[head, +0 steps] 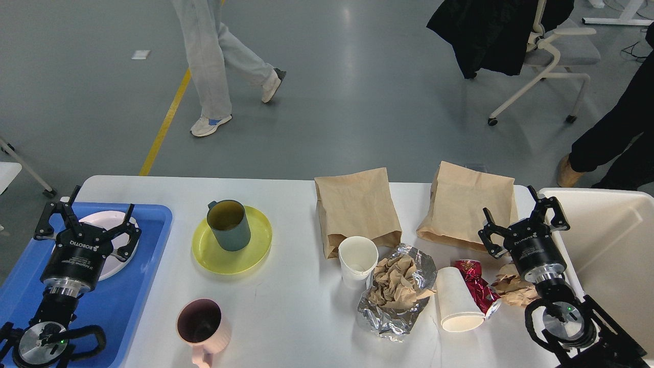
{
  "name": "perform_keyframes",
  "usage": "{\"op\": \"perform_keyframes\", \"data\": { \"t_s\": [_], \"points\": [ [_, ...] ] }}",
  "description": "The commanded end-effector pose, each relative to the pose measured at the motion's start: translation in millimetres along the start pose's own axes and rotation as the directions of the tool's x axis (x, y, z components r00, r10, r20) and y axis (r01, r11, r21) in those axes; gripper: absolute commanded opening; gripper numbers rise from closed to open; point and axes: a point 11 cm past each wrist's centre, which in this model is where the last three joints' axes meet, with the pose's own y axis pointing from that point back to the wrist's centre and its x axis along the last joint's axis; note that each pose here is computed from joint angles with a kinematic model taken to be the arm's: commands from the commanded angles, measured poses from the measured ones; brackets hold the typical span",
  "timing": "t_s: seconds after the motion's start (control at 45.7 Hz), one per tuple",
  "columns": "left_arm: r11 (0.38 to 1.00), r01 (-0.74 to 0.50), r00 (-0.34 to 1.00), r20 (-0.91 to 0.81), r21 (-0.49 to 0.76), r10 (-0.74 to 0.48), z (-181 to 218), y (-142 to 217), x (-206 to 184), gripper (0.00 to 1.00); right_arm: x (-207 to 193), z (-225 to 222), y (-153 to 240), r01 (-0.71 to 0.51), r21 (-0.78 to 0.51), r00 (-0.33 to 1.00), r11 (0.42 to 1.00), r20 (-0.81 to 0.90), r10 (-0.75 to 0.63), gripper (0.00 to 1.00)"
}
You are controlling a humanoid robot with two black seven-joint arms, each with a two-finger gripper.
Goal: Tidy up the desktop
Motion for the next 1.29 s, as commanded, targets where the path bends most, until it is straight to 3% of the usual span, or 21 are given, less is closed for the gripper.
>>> {"op": "perform_keyframes", "data": {
  "t_s": [0.0,0.46,0.547,0.7,0.853,0.941,0.963,1.16,1.269],
  "points": [
    [1.0,0.003,1.0,0.001,0.001,-0.003,0.1,0.5,0.3,0.96,-0.1,0.0,-0.1,0.0,0.0,1.0,1.0,0.0,0.0,1.0],
    [1.0,0.018,1.0,0.017,0.014,-0.019,0.8,-10.7,-7.4,0.96,-0.1,0.0,-0.1,0.0,0.0,1.0,1.0,0.0,0.0,1.0],
    [0.998,0.027,0.997,0.075,0.064,-0.032,6.9,-13.6,-8.4,0.96,-0.1,0.0,-0.1,0.0,0.0,1.0,1.0,0.0,0.0,1.0],
    [0.966,0.001,0.935,0.342,0.258,-0.093,33.3,-37.6,-20.0,0.96,0.4,0.1,0.1,-0.001,0.0,1.0,1.0,0.0,0.001,1.0],
    [0.879,-0.088,0.757,0.605,0.469,-0.248,53.2,-69.7,-36.1,0.96,0.4,0.1,0.1,-0.001,0.0,1.0,1.0,0.0,0.001,1.0],
    [0.795,-0.143,0.64,0.667,0.59,-0.38,42.4,-80.6,-48.5,0.96,-0.1,0.0,-0.1,0.0,0.0,1.0,1.0,0.0,0.0,1.0],
    [0.747,-0.183,0.558,0.693,0.639,-0.457,41.8,-88.2,-58.6,0.96,-0.1,0.0,-0.1,0.0,0.0,1.0,1.0,0.0,0.0,1.0],
    [0.609,-0.409,0.183,0.715,0.679,-0.674,73.0,-118.1,-103.3,0.96,0.3,-0.5,0.3,0.0,0.0,1.0,1.0,-0.001,0.0,1.0],
    [0.524,-0.504,0.03,0.62,0.687,-0.784,50.1,-131.5,-128.7,0.96,0.3,-0.5,0.3,0.0,0.0,1.0,1.0,-0.001,0.0,1.0]
  ]
}}
